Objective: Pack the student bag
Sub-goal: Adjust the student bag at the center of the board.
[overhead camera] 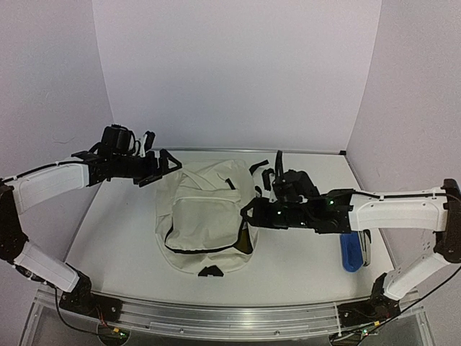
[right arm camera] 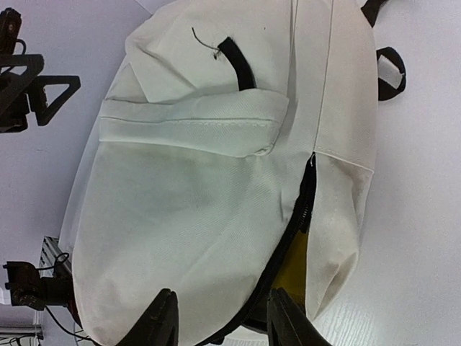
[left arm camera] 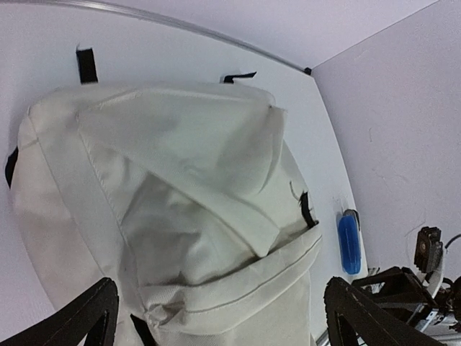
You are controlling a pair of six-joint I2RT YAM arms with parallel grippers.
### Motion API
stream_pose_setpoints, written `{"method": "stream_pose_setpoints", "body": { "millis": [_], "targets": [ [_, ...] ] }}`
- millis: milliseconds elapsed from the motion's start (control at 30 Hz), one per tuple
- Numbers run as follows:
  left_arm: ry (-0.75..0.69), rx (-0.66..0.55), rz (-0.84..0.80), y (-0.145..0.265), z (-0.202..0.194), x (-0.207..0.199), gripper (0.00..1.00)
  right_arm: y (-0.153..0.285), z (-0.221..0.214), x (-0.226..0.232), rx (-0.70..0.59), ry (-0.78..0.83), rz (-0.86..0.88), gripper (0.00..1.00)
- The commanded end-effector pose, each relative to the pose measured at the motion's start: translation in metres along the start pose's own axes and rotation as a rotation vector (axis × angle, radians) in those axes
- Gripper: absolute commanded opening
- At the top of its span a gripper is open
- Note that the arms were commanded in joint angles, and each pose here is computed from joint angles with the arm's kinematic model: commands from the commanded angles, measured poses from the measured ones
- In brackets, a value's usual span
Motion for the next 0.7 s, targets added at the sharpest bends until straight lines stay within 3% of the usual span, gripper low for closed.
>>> {"method": "stream_pose_setpoints", "body": {
  "millis": [0,233,367,500,667],
  "targets": [
    [0.12,0.039,-0.045,0.006,-0.025,-0.003,1.0,-0.02,-0.012,0.003,0.071,0.009,-0.01,0.38],
    [0.169,0.095,-0.084,0.003,-0.049,-0.014,0.98,-0.044,-0.028,-0.02,0.091,-0.038,-0.072,0.3],
    [0.102,0.168,0.008,0.001,-0.062,-0.032,0.98,-0.056,-0.035,-0.032,0.088,-0.06,-0.12,0.22],
    [0.036,0.2,0.088,0.008,-0.068,-0.05,0.99,-0.057,-0.03,-0.039,0.04,-0.063,-0.154,0.21],
    [0.059,0.267,0.108,0.004,-0.084,-0.058,1.0,-0.058,-0.027,-0.049,-0.004,-0.066,-0.217,0.22]
  ]
}}
Point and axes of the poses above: each gripper's point midway between its finger pads, its own y axis back along the fingers, its own x axis along the line the jaws close on, z = x × y, the point moved 5 cm from there along y, back along the fingers, and after that the axes turned 13 degrees about -y, right-handed, at the moved point
